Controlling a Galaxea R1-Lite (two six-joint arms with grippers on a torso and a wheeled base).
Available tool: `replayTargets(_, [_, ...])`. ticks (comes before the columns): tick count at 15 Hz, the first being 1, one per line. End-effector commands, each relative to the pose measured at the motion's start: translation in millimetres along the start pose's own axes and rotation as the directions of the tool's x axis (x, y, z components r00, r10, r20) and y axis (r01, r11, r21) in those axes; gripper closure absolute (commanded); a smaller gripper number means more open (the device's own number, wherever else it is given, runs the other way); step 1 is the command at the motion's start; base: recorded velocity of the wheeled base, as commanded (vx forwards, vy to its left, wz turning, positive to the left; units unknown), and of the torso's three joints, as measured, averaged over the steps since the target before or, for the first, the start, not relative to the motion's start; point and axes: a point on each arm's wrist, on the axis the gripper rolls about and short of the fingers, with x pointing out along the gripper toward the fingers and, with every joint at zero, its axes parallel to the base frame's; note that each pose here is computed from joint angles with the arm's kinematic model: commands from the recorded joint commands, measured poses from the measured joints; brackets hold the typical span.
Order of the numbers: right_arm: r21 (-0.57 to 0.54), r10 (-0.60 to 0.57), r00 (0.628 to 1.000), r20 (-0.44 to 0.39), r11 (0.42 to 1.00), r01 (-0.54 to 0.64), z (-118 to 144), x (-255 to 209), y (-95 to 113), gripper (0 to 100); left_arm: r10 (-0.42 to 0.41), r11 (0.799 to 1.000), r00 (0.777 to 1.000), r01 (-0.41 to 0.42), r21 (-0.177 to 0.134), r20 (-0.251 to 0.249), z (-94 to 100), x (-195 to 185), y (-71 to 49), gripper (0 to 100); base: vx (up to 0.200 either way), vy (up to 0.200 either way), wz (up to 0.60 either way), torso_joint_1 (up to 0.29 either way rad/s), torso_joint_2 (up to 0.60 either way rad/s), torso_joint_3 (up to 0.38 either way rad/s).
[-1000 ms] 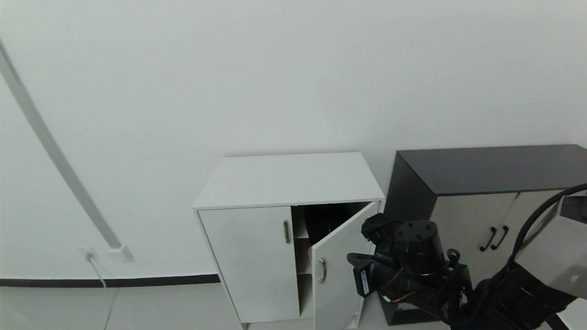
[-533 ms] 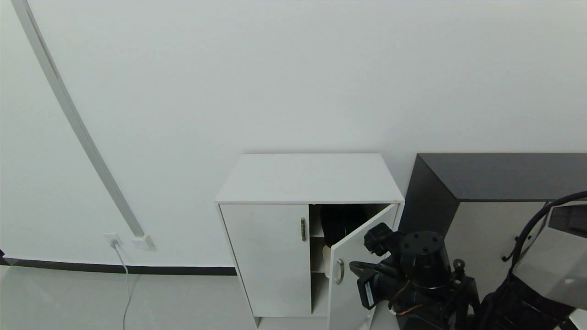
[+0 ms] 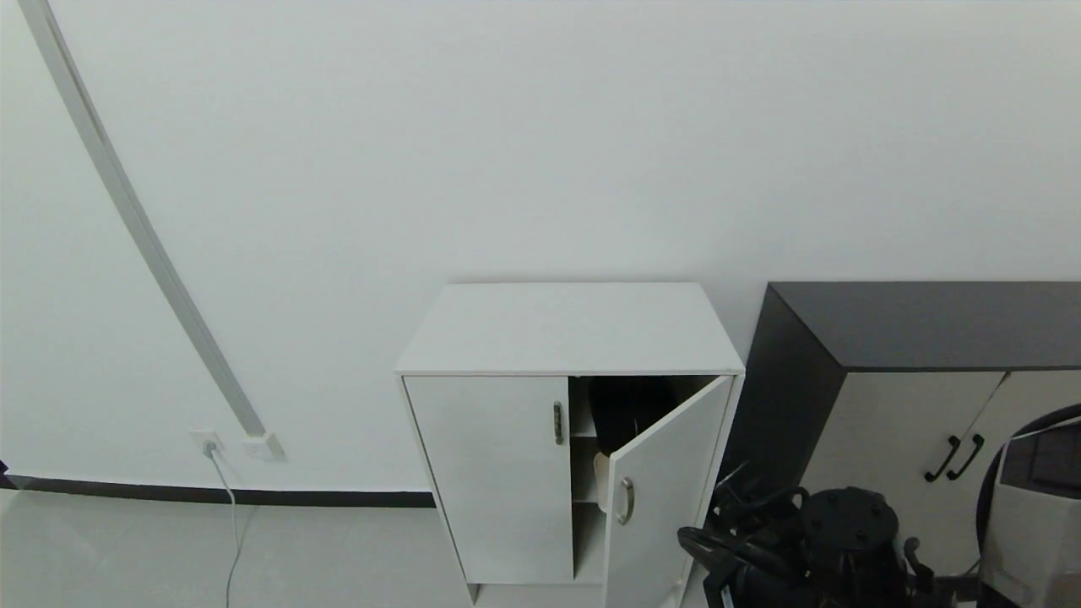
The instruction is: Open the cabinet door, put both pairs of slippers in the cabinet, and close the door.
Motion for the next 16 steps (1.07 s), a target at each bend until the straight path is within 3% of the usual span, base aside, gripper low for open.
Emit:
replayTargets(1, [-0.009,0.013,0.999,-0.047,1.0,-0.014,-14,-9,3,100,0.0,1.0,1.0,0.0,0.0,-0.002,0.0,0,0.0,100,0.2,0.0,0.0,-0.002,0.0,0.002])
replayTargets(5, [-0.008,0.021,0.997,-0.079,1.0,-0.021,-31,-22,3,100,0.002,1.0,1.0,-0.002,-0.001,-0.002,0.0,0,0.0,100,0.2,0.0,0.0,0.0,-0.01,0.004])
replayTargets(11, [0.005,0.021,0.994,-0.11,1.0,-0.021,-37,-19,4,100,0.002,1.0,1.0,-0.002,-0.001,0.0,0.1,0,0.0,100,0.0,0.0,0.0,0.0,0.0,0.0])
replayTargets(16, [0.01,0.018,0.997,-0.076,1.0,-0.018,-38,14,5,100,0.002,1.0,1.0,-0.002,-0.001,0.0,0.1,0,0.0,100,0.0,0.0,0.0,0.0,0.0,0.0])
